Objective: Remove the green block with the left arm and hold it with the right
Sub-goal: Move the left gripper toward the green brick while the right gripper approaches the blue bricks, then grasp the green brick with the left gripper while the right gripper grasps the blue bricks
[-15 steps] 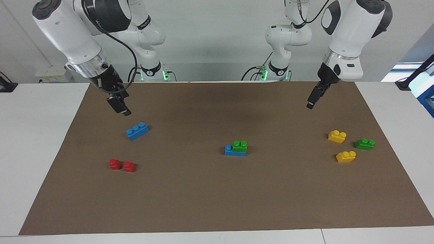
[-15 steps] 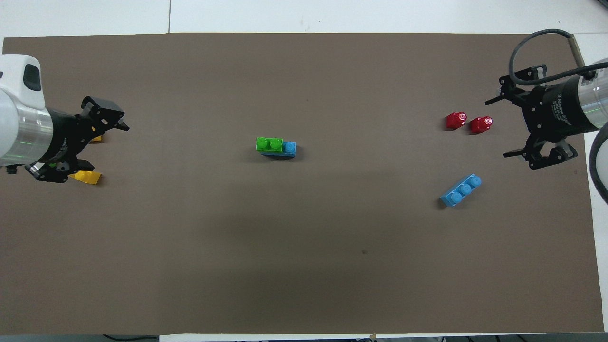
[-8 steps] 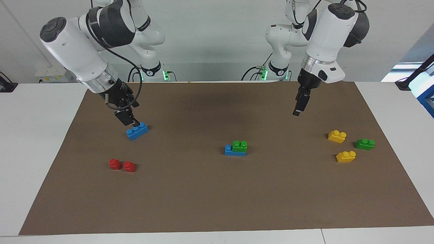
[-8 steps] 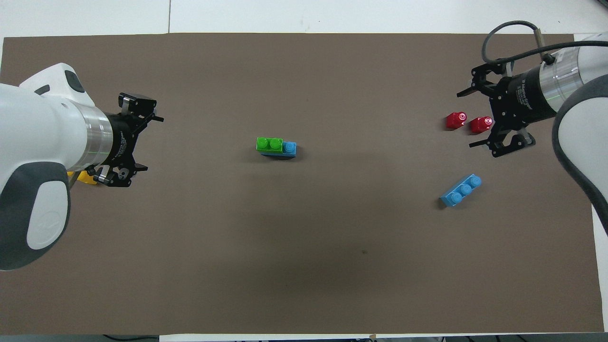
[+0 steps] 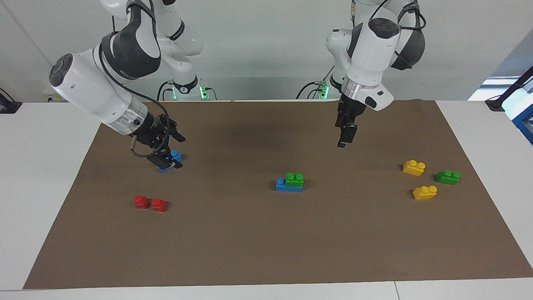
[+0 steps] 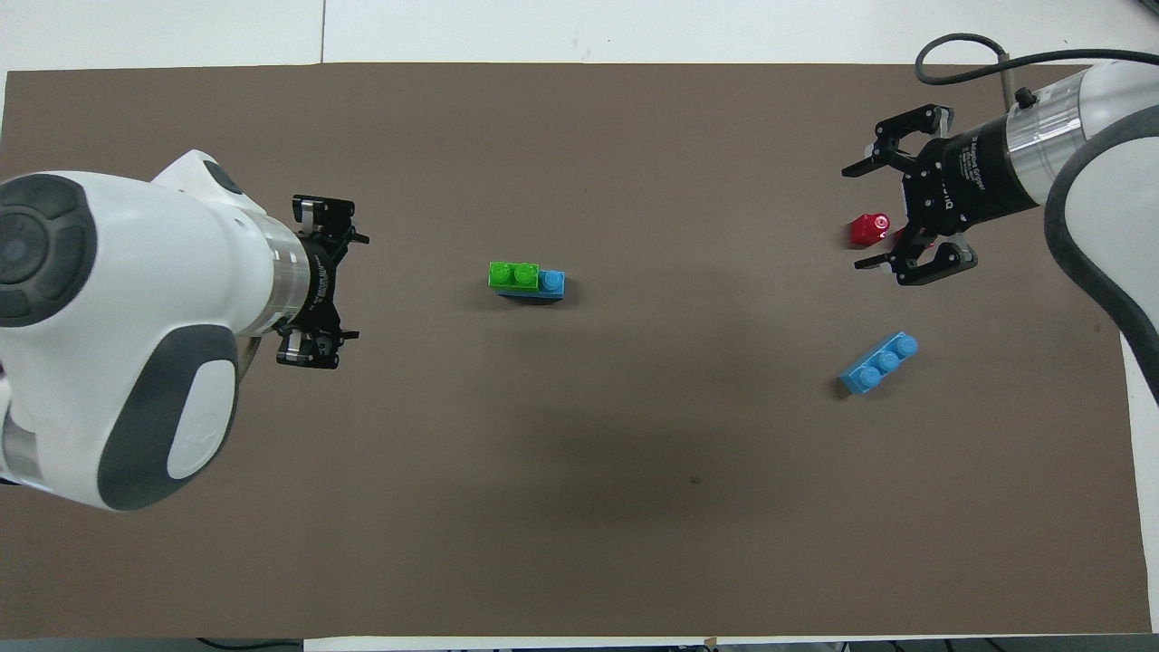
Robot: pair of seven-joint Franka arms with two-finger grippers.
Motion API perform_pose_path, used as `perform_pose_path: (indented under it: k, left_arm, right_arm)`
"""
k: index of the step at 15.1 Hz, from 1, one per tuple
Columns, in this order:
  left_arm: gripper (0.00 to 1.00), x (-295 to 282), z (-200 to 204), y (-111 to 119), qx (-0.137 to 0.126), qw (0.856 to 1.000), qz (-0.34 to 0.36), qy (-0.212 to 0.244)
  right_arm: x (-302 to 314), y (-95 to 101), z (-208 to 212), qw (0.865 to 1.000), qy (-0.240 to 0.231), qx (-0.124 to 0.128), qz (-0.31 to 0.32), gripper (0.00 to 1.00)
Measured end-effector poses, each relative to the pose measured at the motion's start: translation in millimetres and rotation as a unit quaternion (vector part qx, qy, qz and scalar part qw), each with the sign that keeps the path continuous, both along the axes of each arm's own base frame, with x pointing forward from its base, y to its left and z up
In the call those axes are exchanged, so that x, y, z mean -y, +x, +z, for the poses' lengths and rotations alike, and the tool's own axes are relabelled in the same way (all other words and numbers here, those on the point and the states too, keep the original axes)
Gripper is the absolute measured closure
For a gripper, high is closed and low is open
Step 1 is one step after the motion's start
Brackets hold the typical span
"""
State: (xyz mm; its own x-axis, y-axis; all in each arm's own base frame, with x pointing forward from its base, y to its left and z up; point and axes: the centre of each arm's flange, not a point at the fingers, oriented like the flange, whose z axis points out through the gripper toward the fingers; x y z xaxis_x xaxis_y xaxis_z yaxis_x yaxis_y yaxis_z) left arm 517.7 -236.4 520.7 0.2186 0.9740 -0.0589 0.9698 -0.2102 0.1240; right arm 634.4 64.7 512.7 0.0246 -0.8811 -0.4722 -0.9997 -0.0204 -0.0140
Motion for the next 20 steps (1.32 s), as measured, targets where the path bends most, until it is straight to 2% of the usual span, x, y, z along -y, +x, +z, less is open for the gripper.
perform_pose_path:
  k: [5,10,15,20]
  left_arm:
    - [0.00,29,-32,-3,-0.029,0.999,0.029,0.007]
    - [0.00,46,-47,3,-0.037,0.997,0.070,0.004]
    - [0.00,64,-71,20,-0.040,0.995,0.087,0.002]
    - [0.00,73,-80,33,-0.034,0.994,0.106,-0.006]
  right_arm:
    - [-26,13.4,-31,0.999,0.043,-0.011,-0.008,0.00]
    - [-101,6.2,-70,0.998,0.052,-0.031,0.032,0.00]
    - [-114,6.9,-96,0.997,0.072,-0.027,0.027,0.00]
    - [-149,8.5,-121,0.997,0.065,-0.008,0.028,0.00]
